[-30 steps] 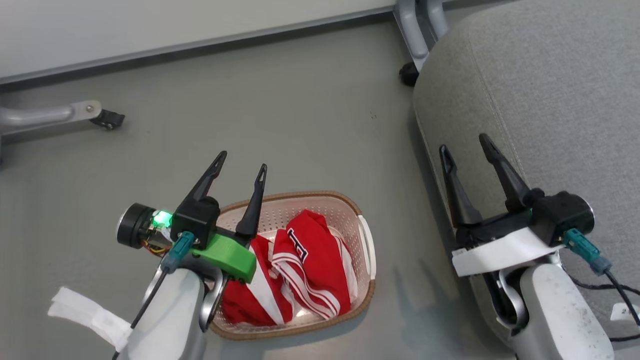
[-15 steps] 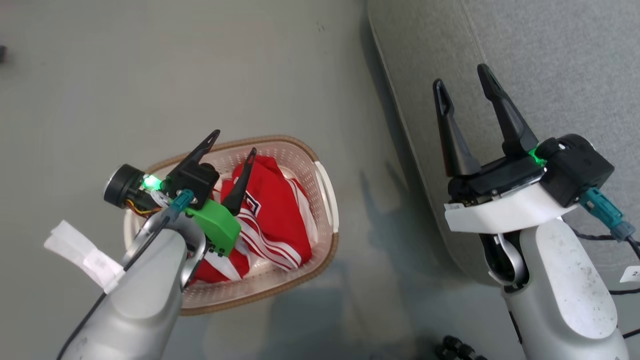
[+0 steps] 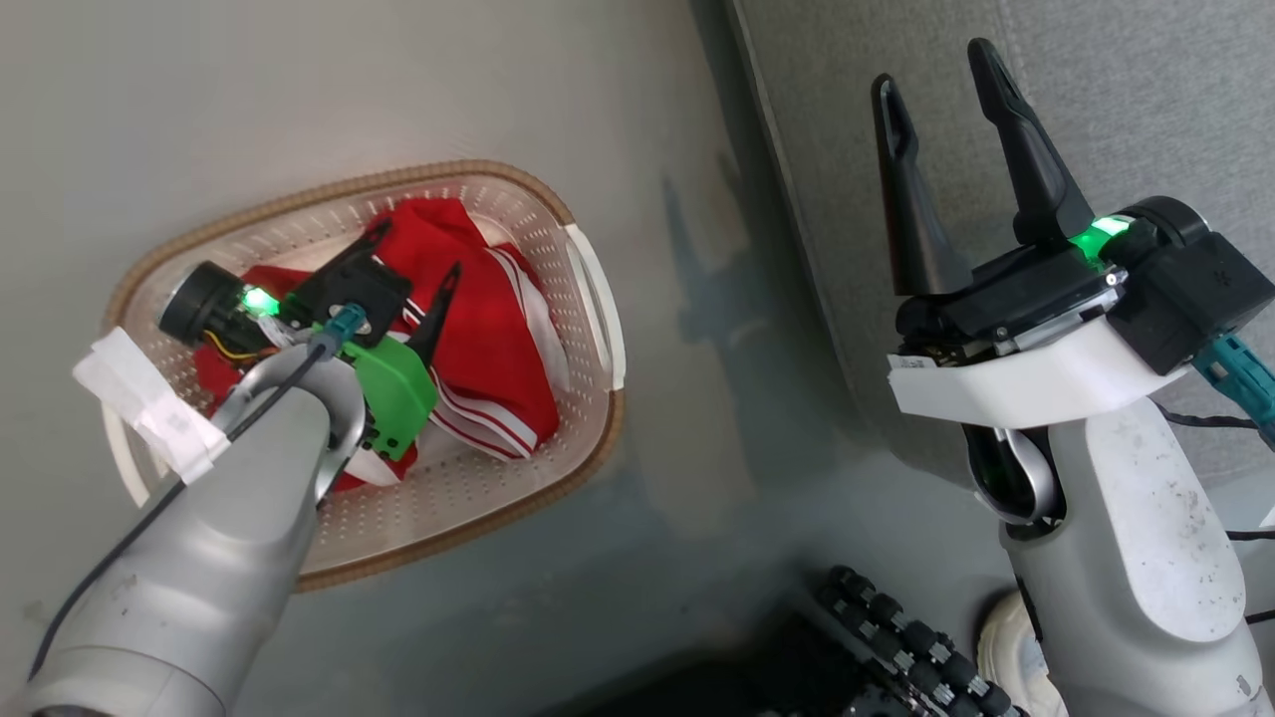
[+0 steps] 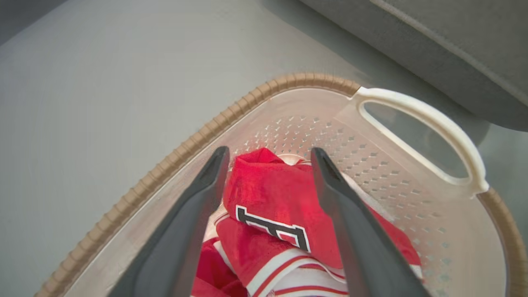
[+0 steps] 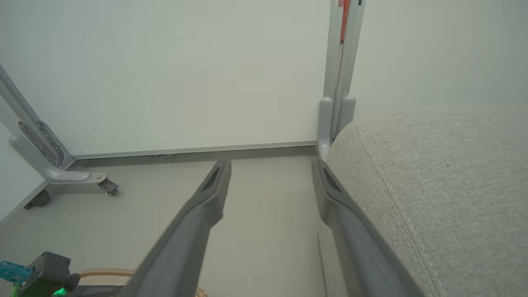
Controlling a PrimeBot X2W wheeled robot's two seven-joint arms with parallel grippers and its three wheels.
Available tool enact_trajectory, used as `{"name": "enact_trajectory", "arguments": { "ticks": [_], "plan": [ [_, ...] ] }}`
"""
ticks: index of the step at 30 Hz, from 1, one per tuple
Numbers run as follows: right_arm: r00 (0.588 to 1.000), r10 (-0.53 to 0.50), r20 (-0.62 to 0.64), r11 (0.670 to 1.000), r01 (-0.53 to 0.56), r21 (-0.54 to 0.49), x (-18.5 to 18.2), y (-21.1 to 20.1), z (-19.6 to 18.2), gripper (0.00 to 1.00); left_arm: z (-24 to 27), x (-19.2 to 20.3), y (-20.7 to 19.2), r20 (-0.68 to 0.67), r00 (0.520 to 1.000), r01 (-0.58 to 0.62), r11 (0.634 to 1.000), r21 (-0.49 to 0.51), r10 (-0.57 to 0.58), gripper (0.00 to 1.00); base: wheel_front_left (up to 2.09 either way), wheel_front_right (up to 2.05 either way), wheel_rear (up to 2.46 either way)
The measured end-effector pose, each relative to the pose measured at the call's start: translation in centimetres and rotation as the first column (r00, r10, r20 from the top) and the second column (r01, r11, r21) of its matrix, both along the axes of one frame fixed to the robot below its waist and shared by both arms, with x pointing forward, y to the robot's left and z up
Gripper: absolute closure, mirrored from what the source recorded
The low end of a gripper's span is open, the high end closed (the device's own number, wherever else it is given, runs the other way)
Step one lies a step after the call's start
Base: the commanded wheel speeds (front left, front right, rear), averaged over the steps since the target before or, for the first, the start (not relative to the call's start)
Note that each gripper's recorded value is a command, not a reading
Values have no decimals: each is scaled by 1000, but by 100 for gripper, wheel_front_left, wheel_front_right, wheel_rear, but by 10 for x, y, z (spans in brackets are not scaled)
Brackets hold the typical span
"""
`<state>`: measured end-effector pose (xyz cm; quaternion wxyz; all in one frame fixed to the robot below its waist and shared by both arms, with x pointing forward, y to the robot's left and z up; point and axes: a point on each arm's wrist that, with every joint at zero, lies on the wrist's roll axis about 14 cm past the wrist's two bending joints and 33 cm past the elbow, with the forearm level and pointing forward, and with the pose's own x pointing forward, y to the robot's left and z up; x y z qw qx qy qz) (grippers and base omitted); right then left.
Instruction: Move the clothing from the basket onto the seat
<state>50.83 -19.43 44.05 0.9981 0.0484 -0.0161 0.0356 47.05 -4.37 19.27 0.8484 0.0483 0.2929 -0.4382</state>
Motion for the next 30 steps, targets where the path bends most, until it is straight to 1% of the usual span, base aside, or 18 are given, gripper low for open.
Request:
{"name": "enact_trajectory", "arguments": {
  "ticks": [7,12,16,22,25,27,30],
  "plan": [
    [998,-7,-62,1000,7,-9,3,-4,-30,0,-52,-15,5,-107,994,36,997,72,-28,0,0,0,0],
    [996,-8,-91,1000,6,-16,5,-5,-47,0,-76,-21,4,-158,987,60,993,106,-43,0,0,0,0],
    [993,-5,-114,1000,3,-17,7,-5,-61,0,-97,-27,9,-205,977,89,984,156,-56,0,0,0,0],
    [990,5,-141,1000,-6,-7,8,-1,-77,0,-114,-30,19,-244,968,110,971,212,-56,0,0,0,0],
    [989,10,-146,1000,-10,-3,9,1,-81,0,-121,-40,21,-272,959,149,959,240,-80,0,0,0,0],
    [989,11,-147,1000,-11,-3,10,1,-83,0,-126,-47,24,-297,949,188,943,274,-103,0,0,0,0],
    [989,13,-148,1000,-13,0,11,3,-85,0,-127,-48,22,-299,946,211,935,284,-123,0,0,0,0]
  ]
}}
